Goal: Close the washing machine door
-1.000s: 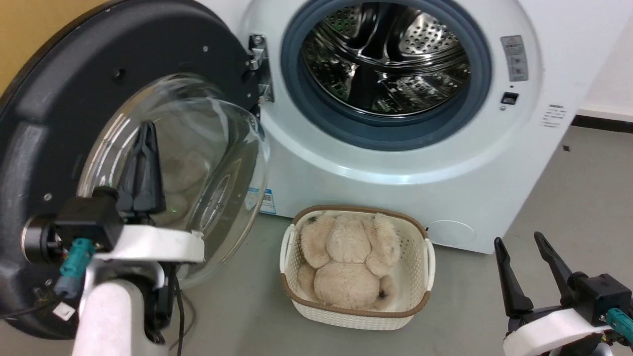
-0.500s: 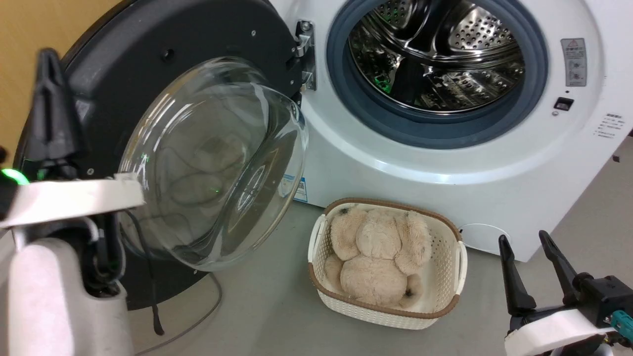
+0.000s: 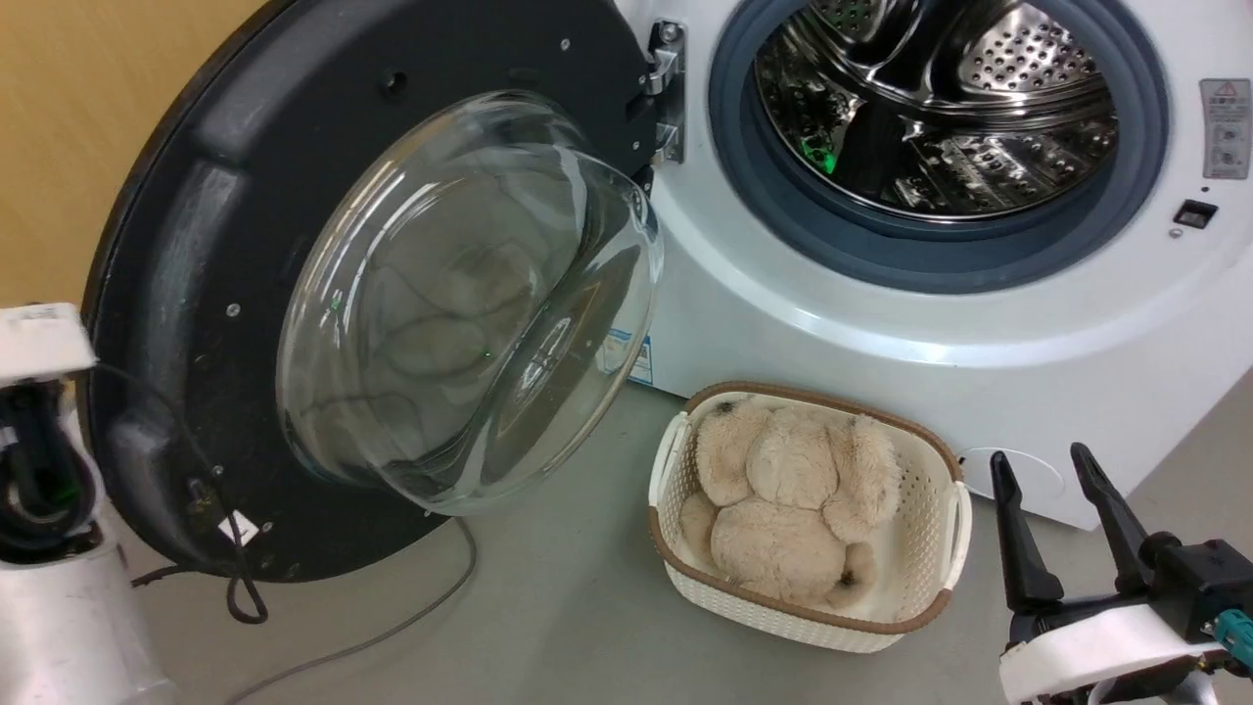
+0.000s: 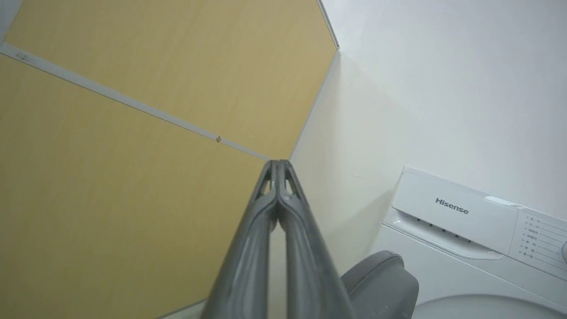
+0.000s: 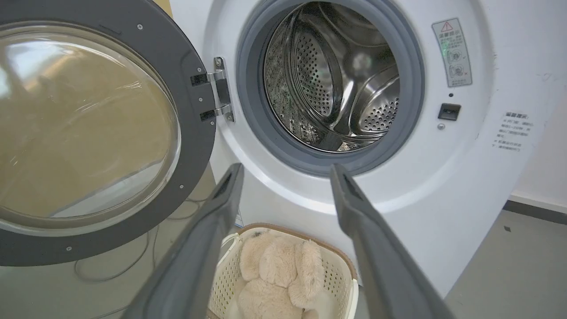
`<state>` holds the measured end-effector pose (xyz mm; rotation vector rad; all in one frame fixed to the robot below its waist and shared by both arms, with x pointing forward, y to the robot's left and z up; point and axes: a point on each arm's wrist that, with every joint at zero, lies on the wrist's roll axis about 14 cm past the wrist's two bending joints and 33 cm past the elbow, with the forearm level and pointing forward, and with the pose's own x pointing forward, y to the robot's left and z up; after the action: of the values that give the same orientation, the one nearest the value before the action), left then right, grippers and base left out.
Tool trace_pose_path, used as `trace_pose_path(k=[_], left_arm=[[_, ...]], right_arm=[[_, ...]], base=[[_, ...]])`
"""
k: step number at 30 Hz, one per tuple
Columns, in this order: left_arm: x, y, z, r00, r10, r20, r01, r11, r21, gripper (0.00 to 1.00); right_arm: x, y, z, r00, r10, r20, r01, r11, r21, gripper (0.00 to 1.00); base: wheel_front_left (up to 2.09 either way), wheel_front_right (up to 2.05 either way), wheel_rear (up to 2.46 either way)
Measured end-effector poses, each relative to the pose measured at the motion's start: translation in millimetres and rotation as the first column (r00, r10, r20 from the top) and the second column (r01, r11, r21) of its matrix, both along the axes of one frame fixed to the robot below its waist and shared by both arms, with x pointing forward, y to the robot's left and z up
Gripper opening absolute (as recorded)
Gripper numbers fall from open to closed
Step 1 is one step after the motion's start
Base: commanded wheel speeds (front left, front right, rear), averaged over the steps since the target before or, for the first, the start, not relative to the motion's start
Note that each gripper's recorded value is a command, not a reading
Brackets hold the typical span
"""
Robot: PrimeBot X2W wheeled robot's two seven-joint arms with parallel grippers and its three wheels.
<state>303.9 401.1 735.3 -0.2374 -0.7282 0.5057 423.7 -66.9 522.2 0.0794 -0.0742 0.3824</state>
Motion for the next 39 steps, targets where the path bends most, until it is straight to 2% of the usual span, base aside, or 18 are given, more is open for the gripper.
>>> trace_pose_path(k=[3,6,11,18,27,31,36,39], left_arm=[[-6.5,18.1,-10.3,1.0,0.003,0.003,-0.002,0.996,-0.087,0.0],[-6.1,32.6,-29.4,0.999,-0.041,-0.006,0.038,0.975,-0.22,0.0],[-1.8,46.1,-67.5,0.988,-0.152,-0.026,0.126,0.894,-0.429,0.0],[-1.2,51.1,-109.6,0.964,-0.263,-0.047,0.184,0.78,-0.598,0.0],[-9.7,36.9,-140.0,0.924,-0.383,-0.014,0.263,0.661,-0.703,0.0],[-10.7,20.4,-154.4,0.891,-0.454,-0.008,0.301,0.602,-0.74,0.0],[-18.2,2.1,-160.0,0.856,-0.517,0.027,0.356,0.549,-0.756,0.0],[-23.5,-16.3,-167.8,0.818,-0.574,0.032,0.385,0.505,-0.772,0.0]], right_arm=[[1.7,3.3,-1.8,1.0,0.008,-0.003,-0.008,1.0,0.002,1.0],[3.4,6.5,-2.4,1.0,0.015,-0.001,-0.015,1.0,0.006,1.0],[6.8,11.9,-4.4,1.0,0.028,0.0,-0.028,1.0,0.011,1.0],[11.0,20.0,-5.5,0.999,0.046,0.005,-0.046,0.999,0.028,1.0],[16.3,25.5,-6.0,0.998,0.054,0.012,-0.055,0.997,0.046,1.0],[19.3,29.2,-5.2,0.998,0.06,0.018,-0.061,0.996,0.061,1.0],[22.8,33.3,-0.7,0.997,0.065,0.031,-0.067,0.994,0.089,1.0],[23.4,36.2,1.0,0.997,0.07,0.036,-0.073,0.993,0.097,1.0]], base=[[0.0,0.0,0.0],[0.0,0.0,0.0],[0.0,0.0,0.0],[0.0,0.0,0.0],[0.0,0.0,0.0],[0.0,0.0,0.0],[0.0,0.0,0.0],[0.0,0.0,0.0]])
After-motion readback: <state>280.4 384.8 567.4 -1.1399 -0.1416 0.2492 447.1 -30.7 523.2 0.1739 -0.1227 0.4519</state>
